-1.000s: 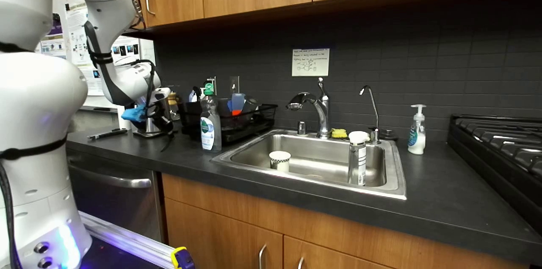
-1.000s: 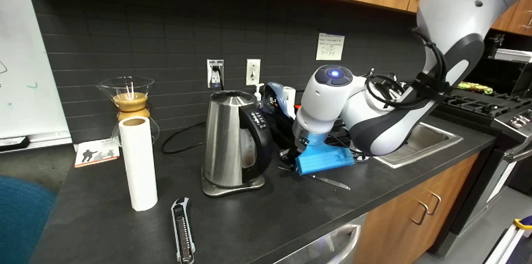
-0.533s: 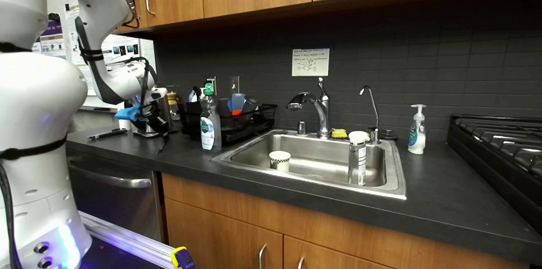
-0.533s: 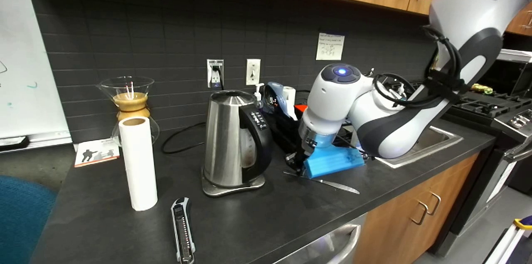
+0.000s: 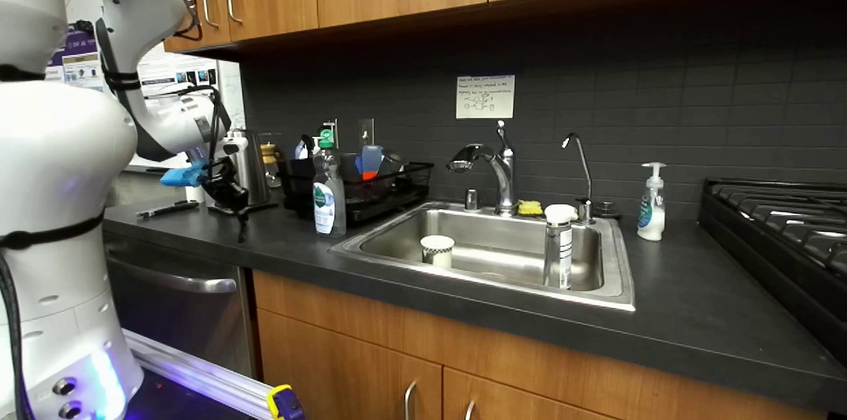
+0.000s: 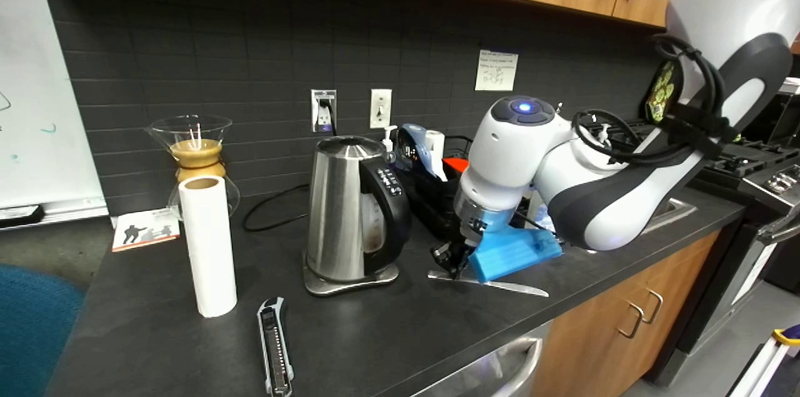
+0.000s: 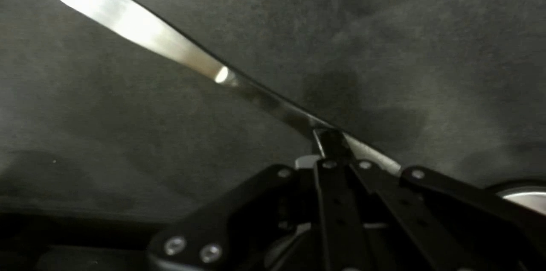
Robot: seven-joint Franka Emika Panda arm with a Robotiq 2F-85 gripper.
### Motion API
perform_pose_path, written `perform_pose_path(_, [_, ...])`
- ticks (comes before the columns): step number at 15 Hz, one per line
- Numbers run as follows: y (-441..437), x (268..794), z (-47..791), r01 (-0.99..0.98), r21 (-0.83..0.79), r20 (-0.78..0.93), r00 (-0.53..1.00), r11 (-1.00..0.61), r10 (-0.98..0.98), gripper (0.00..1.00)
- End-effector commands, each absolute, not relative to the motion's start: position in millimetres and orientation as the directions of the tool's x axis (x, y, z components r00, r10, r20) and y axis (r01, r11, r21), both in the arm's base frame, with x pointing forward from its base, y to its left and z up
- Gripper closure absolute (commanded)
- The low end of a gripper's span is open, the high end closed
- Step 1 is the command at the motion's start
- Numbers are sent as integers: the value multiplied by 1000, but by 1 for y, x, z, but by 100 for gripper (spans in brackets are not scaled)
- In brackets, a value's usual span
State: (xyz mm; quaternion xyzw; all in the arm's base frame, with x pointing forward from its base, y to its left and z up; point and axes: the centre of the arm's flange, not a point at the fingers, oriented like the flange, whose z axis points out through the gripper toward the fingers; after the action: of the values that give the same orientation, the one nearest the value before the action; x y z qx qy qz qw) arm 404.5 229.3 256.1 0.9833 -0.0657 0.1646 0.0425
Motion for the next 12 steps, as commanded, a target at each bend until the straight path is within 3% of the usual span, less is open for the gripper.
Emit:
perform_pose_path(1, [242, 386, 248, -70, 59, 274, 960, -996, -52, 100])
perform_pose_path(12, [296, 357, 245, 115, 10, 225, 968, -993, 114, 100])
